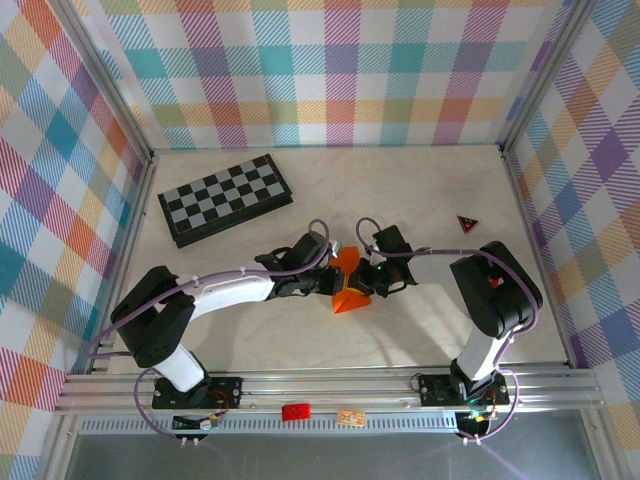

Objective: Fold a paper plane with a square sheet of paper (pick it up from the middle)

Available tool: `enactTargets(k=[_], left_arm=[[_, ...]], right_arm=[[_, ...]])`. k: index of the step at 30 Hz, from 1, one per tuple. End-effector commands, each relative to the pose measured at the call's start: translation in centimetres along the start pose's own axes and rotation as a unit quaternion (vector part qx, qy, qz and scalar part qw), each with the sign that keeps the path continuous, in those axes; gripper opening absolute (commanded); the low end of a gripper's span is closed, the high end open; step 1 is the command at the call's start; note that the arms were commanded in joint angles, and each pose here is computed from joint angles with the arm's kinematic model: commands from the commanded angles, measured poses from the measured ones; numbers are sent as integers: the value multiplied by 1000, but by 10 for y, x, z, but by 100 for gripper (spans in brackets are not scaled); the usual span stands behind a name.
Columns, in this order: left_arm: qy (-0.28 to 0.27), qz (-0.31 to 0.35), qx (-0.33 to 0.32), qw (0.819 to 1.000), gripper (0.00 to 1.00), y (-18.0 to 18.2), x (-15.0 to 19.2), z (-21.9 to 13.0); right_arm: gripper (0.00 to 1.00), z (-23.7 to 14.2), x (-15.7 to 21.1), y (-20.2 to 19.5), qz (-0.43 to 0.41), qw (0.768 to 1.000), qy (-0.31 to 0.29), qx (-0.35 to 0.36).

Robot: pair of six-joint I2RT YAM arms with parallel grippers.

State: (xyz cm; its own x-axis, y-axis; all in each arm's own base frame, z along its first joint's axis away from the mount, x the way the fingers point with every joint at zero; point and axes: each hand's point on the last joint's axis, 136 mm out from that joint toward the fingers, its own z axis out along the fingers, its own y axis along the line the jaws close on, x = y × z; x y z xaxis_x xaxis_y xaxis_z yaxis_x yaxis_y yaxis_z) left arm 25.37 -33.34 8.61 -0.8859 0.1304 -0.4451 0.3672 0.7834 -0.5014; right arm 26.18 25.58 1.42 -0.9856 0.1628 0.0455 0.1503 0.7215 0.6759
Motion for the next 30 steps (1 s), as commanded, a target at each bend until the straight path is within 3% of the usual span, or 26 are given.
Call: enactTargets(k=[1,6,20,30], left_arm=[[46,-66,82,993,13,-14,18,11],[55,-122,143,981,9,-17,16,20],[109,-140,95,979,8,8,41,45],[124,-158,92,975,8,15,58,44]], right_arm=[[3,7,15,-48,33,996,11,82],[3,7,15,-48,30,996,11,82],[3,7,18,-49,25,996,17,81],[3,8,19,-52,25,996,17,86]])
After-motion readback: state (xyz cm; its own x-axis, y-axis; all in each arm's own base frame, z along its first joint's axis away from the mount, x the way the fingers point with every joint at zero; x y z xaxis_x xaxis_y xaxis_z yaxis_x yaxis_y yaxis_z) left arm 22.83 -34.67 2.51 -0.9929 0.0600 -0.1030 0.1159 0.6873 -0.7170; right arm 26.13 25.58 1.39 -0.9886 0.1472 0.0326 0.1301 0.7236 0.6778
